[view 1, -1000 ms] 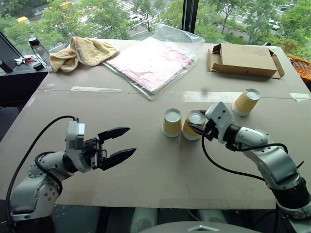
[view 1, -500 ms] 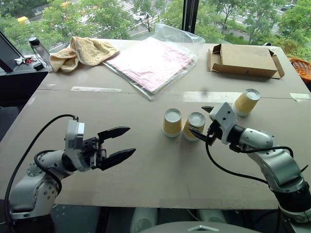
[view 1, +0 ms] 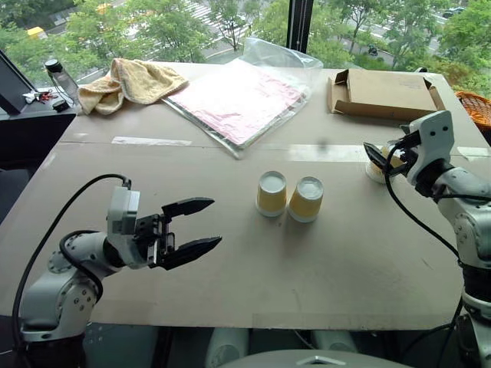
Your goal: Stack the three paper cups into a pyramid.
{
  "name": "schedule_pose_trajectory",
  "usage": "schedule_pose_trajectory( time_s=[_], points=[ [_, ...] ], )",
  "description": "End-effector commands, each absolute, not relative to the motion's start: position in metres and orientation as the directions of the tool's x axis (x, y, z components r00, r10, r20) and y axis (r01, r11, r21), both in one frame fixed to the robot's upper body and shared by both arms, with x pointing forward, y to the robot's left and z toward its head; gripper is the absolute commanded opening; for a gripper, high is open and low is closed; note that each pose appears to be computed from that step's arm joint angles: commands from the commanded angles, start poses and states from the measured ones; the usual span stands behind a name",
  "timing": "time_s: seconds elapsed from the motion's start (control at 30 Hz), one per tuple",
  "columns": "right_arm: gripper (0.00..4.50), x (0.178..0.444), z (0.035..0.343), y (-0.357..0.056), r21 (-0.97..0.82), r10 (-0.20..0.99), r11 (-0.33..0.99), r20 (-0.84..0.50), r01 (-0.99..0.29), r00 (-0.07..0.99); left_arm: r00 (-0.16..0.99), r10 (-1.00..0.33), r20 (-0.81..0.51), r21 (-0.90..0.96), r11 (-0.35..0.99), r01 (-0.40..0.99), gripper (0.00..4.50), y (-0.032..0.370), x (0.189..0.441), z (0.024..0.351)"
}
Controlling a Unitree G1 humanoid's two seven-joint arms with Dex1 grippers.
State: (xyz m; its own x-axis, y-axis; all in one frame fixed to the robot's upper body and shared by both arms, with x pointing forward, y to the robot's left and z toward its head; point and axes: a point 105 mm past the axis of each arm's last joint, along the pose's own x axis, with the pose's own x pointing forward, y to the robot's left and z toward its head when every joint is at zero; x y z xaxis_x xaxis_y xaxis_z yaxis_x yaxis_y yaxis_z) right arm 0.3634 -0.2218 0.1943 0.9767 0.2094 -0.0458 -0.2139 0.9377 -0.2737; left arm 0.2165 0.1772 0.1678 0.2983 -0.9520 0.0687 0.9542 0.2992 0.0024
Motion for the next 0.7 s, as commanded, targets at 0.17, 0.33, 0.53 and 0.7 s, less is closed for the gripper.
schedule_pose_trajectory(
  time_s=[0.17, 0.33, 0.53, 0.7],
  points=[
    [4.49, 0.383, 0.184, -0.247, -0.264, 0.079, 0.96, -0.056, -0.091, 0.995, 0.271, -0.958, 0.091, 0.048, 0.276, 0.96, 4.5, 0.169, 0.21, 0.179],
    [4.49, 0.386, 0.172, -0.254, -0.172, 0.058, 0.982, -0.084, -0.072, 0.995, 0.275, -0.957, 0.091, 0.049, 0.28, 0.959, 4.5, 0.169, 0.209, 0.179],
    [2.36, 0.385, 0.176, -0.249, -0.152, 0.102, 0.982, -0.061, -0.11, 0.993, 0.278, -0.956, 0.091, 0.048, 0.283, 0.958, 4.5, 0.169, 0.21, 0.178],
    [2.18, 0.368, 0.203, -0.216, -0.171, 0.318, 0.935, 0.013, -0.312, 0.948, 0.323, -0.94, 0.107, 0.02, 0.327, 0.945, 4.5, 0.175, 0.214, 0.176]
  ],
)
